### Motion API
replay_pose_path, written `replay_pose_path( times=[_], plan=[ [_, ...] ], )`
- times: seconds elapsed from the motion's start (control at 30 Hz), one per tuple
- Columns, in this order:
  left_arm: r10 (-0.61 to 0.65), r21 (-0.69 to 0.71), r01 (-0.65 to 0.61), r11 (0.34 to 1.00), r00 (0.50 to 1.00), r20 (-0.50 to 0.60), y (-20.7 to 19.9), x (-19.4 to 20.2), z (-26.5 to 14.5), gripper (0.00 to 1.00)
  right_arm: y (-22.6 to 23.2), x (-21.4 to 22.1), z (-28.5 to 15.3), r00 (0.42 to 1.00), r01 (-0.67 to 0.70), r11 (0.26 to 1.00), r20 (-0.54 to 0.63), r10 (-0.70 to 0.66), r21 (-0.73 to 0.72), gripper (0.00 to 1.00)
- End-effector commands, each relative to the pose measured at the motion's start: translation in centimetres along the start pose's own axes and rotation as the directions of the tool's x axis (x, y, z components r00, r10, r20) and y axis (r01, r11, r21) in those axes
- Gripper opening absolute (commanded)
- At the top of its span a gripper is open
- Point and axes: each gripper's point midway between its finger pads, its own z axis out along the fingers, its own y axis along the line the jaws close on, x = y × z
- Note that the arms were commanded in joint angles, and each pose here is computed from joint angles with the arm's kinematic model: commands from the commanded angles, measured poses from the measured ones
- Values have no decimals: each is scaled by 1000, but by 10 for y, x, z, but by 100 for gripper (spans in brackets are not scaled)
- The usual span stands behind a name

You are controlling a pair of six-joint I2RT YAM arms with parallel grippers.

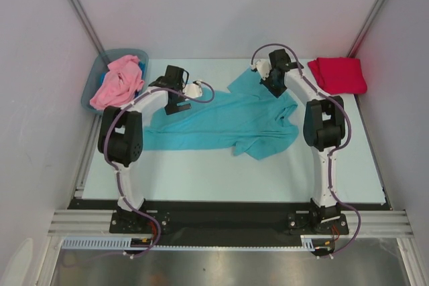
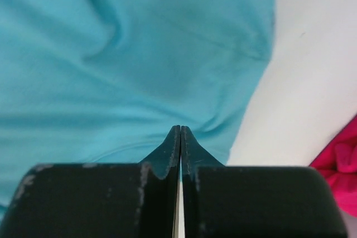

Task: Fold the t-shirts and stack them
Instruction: Flatten the tshirt out

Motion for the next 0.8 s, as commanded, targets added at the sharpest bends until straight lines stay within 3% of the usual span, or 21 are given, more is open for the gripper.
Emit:
replay_pose_path(
  times=[0.0, 0.27, 0.6, 0.77],
  plan=[
    [-80, -110, 83, 990, 996, 31, 32, -12, 5, 100, -23, -17, 9, 996, -74, 995, 54, 70, 74, 0],
    [-124, -131, 126, 983, 992, 25, 42, -18, 22, 100, -28, 4, 43, 992, -126, 990, 12, 126, 60, 0],
    [-134, -157, 132, 979, 991, -1, 51, -17, 36, 100, -46, 16, 55, 986, -164, 984, 7, 164, 72, 0],
    [-152, -125, 156, 980, 988, 42, 52, -25, 45, 100, -54, 20, 56, 984, -180, 980, 11, 180, 79, 0]
  ],
)
